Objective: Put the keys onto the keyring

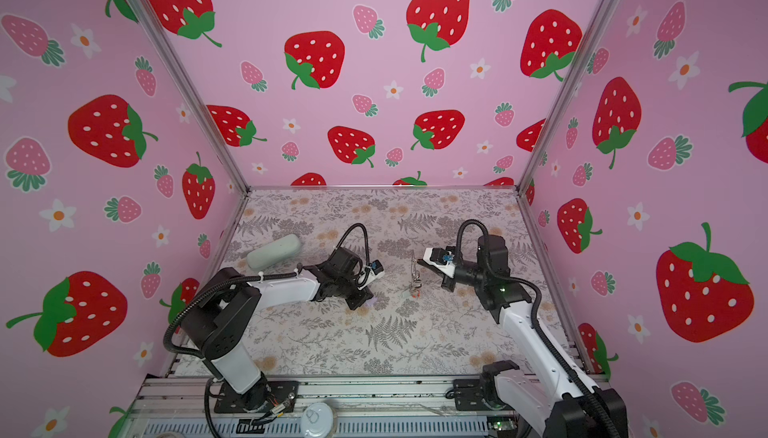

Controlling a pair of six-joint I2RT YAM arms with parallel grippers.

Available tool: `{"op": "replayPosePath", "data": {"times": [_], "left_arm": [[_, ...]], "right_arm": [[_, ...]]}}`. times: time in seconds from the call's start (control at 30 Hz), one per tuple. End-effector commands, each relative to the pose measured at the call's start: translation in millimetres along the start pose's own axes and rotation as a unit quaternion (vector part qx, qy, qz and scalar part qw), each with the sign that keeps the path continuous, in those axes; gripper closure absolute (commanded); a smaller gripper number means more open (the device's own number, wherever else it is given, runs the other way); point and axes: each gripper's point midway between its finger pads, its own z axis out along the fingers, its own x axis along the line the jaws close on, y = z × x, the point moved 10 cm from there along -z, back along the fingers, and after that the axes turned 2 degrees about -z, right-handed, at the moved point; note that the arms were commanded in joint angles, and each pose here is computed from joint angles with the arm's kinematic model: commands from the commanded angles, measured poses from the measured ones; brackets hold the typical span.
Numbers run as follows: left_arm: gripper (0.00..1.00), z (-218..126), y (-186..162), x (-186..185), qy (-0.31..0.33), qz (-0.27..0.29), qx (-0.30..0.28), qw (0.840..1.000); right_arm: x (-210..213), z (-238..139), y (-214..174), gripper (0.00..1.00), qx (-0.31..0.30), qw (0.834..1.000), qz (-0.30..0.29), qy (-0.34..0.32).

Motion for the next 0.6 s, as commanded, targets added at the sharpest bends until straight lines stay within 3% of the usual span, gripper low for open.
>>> {"op": "replayPosePath", "data": {"times": [0.0,0.3,0.4,0.57], "left_arm": [[0.92,2.0,-6.6,-4.5,-0.012,0.007,0.014,1.0],[0.92,-3.7,-4.3,-8.3,-0.008,0.027,0.002,1.0],[0.83,-0.4,-5.1,-9.2,-0.002,0.027,0.008,1.0],[0.75,3.1,-4.9,-11.0,0.005,0.031,0.008,0.999]], "right_arm": [[-4.3,-2.8,10.6,1.0,-0.022,0.999,-0.031,0.001],[-4.4,-2.7,11.0,1.0,-0.026,0.999,-0.029,0.0],[-4.4,-2.5,10.9,1.0,-0.027,0.999,-0.029,0.0],[-4.3,-2.9,11.0,1.0,-0.026,0.999,-0.029,-0.001]]}}
